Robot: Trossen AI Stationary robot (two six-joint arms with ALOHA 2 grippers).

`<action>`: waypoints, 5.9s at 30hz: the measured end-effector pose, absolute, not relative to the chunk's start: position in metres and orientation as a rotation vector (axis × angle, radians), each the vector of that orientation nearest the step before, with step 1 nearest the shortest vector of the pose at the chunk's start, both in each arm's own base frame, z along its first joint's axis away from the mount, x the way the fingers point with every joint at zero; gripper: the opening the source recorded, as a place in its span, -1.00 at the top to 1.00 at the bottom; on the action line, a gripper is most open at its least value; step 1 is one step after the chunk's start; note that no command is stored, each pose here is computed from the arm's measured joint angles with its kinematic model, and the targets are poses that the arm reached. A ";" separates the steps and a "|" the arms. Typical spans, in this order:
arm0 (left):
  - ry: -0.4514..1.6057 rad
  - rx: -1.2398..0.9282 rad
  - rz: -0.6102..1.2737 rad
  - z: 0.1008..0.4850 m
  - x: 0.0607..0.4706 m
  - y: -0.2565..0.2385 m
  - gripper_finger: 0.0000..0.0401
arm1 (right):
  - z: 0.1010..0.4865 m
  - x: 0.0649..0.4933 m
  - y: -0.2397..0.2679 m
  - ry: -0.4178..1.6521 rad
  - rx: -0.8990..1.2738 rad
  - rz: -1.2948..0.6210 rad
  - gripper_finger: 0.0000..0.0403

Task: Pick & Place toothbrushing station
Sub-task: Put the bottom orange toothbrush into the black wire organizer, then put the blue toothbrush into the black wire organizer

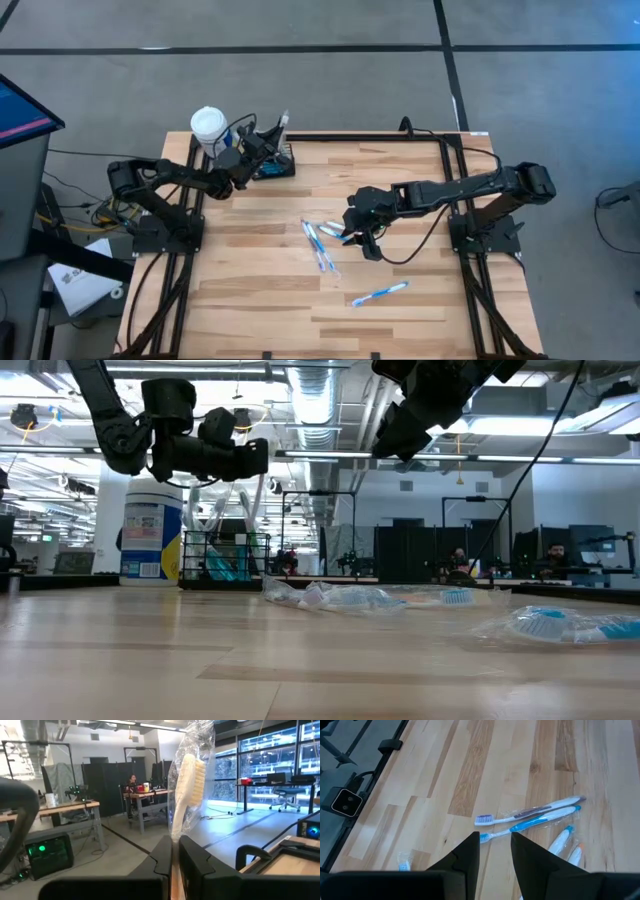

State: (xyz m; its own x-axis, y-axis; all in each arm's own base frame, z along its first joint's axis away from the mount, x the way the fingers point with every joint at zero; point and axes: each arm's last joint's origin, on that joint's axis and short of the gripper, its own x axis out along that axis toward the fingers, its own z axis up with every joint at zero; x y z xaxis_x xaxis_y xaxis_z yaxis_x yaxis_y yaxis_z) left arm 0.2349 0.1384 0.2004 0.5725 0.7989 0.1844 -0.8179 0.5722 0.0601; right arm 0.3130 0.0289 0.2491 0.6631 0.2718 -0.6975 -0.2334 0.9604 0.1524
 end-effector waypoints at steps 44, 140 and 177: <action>-0.124 0.058 0.955 0.181 0.241 0.141 0.76 | 0.248 0.312 0.029 0.809 0.055 0.286 0.49; -0.104 0.000 0.393 0.221 0.256 0.012 0.47 | 0.228 0.271 0.082 1.209 0.175 0.017 0.49; -0.097 -0.003 0.380 0.221 0.256 0.009 0.47 | 0.146 0.288 0.182 1.223 -0.001 0.183 0.49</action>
